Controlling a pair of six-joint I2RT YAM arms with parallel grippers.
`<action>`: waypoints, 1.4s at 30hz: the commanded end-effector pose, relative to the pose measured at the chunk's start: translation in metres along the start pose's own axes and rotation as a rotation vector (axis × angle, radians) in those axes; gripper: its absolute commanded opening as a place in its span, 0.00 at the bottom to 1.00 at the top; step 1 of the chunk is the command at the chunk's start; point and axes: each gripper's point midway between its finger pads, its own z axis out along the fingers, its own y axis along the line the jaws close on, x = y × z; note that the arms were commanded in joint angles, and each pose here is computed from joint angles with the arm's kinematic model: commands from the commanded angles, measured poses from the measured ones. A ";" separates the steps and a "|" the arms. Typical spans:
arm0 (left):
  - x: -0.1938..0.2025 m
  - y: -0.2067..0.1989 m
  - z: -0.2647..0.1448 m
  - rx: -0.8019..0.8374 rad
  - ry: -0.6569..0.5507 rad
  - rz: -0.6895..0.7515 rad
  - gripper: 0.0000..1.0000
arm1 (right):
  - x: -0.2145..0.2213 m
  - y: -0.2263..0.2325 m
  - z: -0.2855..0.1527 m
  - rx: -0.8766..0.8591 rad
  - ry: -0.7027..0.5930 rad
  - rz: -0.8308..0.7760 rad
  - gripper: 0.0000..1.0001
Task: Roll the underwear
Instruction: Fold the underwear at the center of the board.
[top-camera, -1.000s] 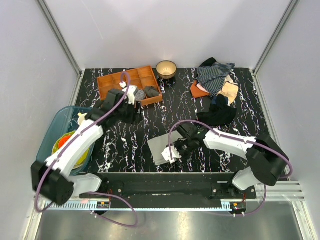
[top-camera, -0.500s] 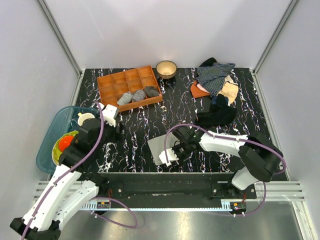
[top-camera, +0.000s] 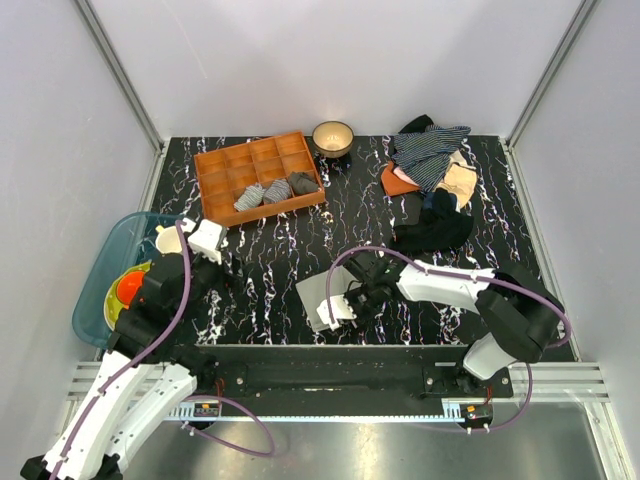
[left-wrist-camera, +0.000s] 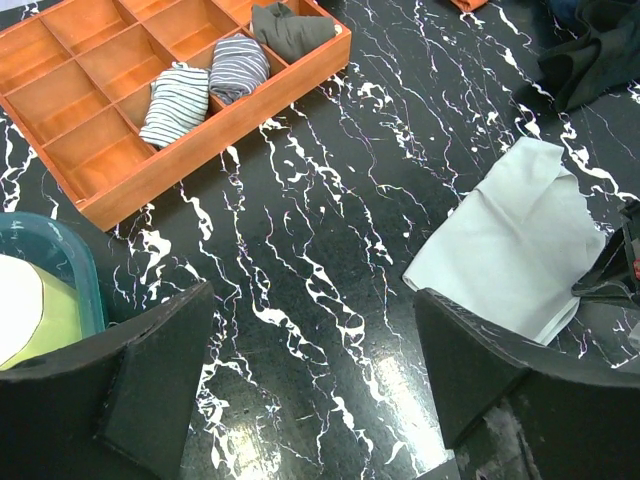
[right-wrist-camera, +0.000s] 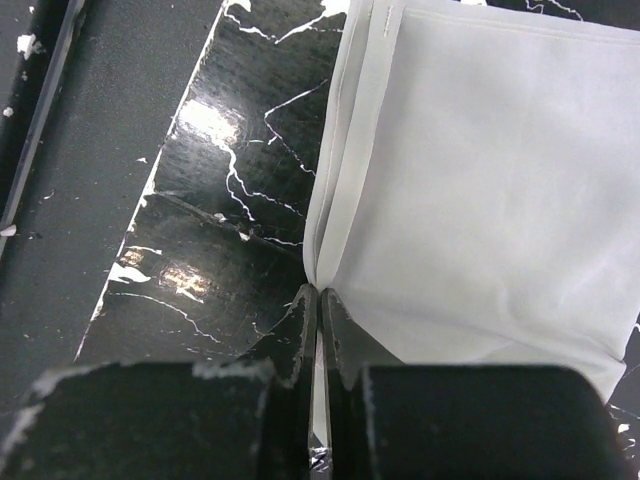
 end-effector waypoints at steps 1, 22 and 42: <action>-0.014 0.002 -0.002 -0.010 -0.067 0.007 0.84 | -0.008 -0.005 -0.005 -0.015 0.003 0.035 0.04; -0.014 0.002 -0.002 -0.012 -0.077 0.009 0.86 | -0.017 -0.059 -0.025 -0.003 -0.025 0.125 0.00; -0.014 0.002 -0.002 -0.009 -0.081 0.011 0.88 | -0.002 -0.113 -0.027 0.043 0.013 0.173 0.01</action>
